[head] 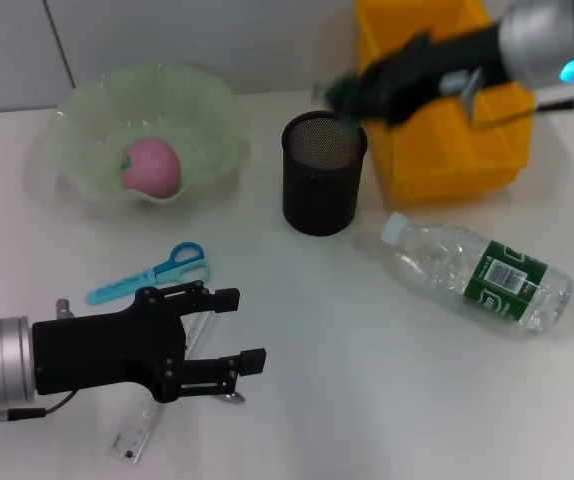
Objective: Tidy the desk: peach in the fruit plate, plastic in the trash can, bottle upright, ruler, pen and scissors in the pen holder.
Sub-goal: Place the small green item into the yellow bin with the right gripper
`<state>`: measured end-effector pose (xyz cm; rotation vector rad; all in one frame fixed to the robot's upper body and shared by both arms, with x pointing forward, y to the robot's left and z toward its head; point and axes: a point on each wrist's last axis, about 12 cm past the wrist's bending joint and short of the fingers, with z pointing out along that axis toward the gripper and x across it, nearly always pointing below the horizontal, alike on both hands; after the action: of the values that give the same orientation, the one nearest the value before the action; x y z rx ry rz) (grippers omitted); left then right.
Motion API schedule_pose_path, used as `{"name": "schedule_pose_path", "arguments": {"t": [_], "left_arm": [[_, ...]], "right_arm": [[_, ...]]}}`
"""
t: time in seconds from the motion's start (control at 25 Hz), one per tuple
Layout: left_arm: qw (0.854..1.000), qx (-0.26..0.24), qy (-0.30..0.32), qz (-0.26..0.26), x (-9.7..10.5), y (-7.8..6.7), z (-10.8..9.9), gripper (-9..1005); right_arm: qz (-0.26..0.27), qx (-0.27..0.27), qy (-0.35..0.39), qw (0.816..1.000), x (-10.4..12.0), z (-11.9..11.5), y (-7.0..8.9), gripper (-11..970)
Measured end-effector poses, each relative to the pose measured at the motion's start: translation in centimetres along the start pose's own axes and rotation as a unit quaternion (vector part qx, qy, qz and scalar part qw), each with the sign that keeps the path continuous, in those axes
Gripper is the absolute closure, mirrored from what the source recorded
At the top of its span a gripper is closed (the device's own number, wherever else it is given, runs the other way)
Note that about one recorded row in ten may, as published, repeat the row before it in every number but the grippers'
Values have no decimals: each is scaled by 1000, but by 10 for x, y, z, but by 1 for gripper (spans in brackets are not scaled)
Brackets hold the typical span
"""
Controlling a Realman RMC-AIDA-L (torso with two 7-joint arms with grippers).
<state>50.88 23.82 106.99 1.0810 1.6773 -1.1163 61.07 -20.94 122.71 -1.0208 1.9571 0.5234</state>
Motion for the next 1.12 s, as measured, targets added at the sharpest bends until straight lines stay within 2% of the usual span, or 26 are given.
{"name": "schedule_pose_path", "arguments": {"t": [0.08,0.12,0.2,0.28,0.36,0.48,0.68,1.0,1.12], "left_arm": [[1000,1,0,0,0,0,0,187],[1000,1,0,0,0,0,0,187],[1000,2,0,0,0,-1,0,187],[1000,3,-1,0,0,-1,1,186],[1000,5,-1,0,0,-1,1,186],[1000,6,0,1,0,-1,1,186],[1000,6,-1,1,-1,-1,2,186],[1000,7,-1,1,-1,-1,2,186],[1000,7,-1,1,-2,-1,2,186]], "right_arm": [[33,60,-47,997,4,-11,-20,719],[33,60,-47,997,4,-11,-20,726],[52,96,-62,992,10,-13,-32,739],[62,129,-51,988,19,-8,-42,752],[64,139,-42,987,21,-6,-46,765],[82,181,2,980,32,7,-59,790],[93,196,41,975,41,24,-66,834],[97,194,70,974,48,37,-67,891],[105,197,67,972,48,37,-67,838]]}}
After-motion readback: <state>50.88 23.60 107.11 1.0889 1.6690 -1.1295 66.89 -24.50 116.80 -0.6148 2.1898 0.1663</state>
